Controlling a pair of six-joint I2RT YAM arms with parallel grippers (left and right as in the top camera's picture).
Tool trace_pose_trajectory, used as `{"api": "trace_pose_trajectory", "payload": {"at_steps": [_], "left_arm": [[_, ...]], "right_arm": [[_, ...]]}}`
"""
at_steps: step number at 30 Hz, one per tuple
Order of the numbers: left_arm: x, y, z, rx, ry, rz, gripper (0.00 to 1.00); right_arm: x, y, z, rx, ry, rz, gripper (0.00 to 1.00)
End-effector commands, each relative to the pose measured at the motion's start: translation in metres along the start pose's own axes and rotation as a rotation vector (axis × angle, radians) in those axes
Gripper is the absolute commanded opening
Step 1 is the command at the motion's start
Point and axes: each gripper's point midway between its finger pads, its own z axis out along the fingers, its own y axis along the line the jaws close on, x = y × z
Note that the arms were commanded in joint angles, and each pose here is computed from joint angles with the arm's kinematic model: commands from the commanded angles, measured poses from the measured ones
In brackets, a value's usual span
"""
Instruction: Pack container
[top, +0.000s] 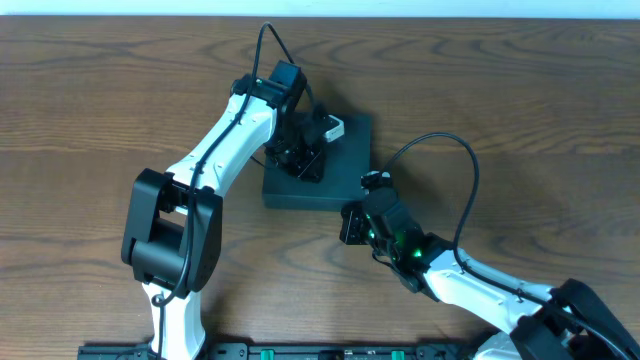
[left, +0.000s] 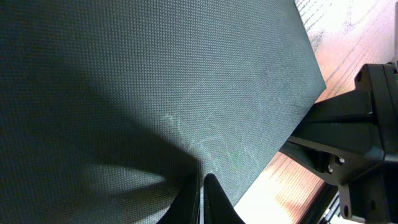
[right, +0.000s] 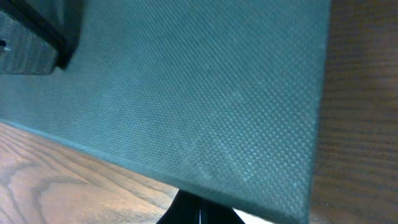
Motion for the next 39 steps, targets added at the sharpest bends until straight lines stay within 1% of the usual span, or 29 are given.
{"api": "trace_pose_trajectory", "payload": {"at_steps": [1,5,9,13,17,21,27,28,29,30,31,32,33,35,37,39], "left_arm": [[0.01,0.003,0.006,-0.009,0.036,-0.048,0.06],[0.004,-0.006,-0.014,-0.023,-0.014,-0.053,0.06],[0.001,-0.028,-0.056,-0.075,-0.104,-0.015,0.06],[0.021,-0.054,-0.103,-0.163,-0.153,-0.007,0.06],[0.046,-0.084,-0.134,-0.175,-0.207,-0.006,0.06],[0.077,-0.102,-0.144,-0.189,-0.276,-0.017,0.06],[0.125,-0.106,-0.12,-0.189,-0.342,-0.075,0.06],[0.132,-0.105,-0.115,-0.188,-0.35,-0.09,0.06],[0.137,-0.104,-0.111,-0.186,-0.358,-0.107,0.06],[0.141,-0.104,-0.107,-0.182,-0.362,-0.132,0.23],[0.145,-0.103,-0.103,-0.175,-0.361,-0.161,0.95],[0.149,-0.103,-0.1,-0.17,-0.354,-0.188,0.96],[0.159,-0.103,-0.094,-0.154,-0.317,-0.258,0.95],[0.174,-0.105,-0.089,-0.142,-0.258,-0.338,0.96],[0.183,-0.106,-0.087,-0.141,-0.219,-0.361,0.95],[0.184,-0.107,-0.086,-0.14,-0.214,-0.364,0.96]], "right_arm": [[0.0,0.009,-0.003,-0.038,0.007,0.012,0.02],[0.0,0.028,-0.027,-0.117,0.034,-0.007,0.02],[-0.006,0.035,-0.064,-0.141,0.009,-0.074,0.02],[-0.008,0.042,-0.109,-0.185,-0.03,-0.162,0.01],[-0.001,0.04,-0.145,-0.216,-0.053,-0.199,0.01],[0.008,0.033,-0.172,-0.232,-0.074,-0.202,0.01],[0.024,0.017,-0.184,-0.203,-0.042,-0.197,0.02],[0.027,0.014,-0.184,-0.192,-0.029,-0.195,0.28],[0.029,0.013,-0.183,-0.185,-0.018,-0.185,0.67],[0.031,0.011,-0.183,-0.181,-0.011,-0.17,0.99],[0.031,0.011,-0.183,-0.18,-0.008,-0.156,0.99],[0.031,0.011,-0.183,-0.179,-0.005,-0.137,0.99],[0.032,0.011,-0.183,-0.179,0.003,-0.105,0.99],[0.033,0.01,-0.182,-0.175,0.006,-0.104,0.99],[0.034,0.009,-0.182,-0.171,0.011,-0.103,0.99],[0.035,0.008,-0.182,-0.168,0.015,-0.102,0.99]]}}
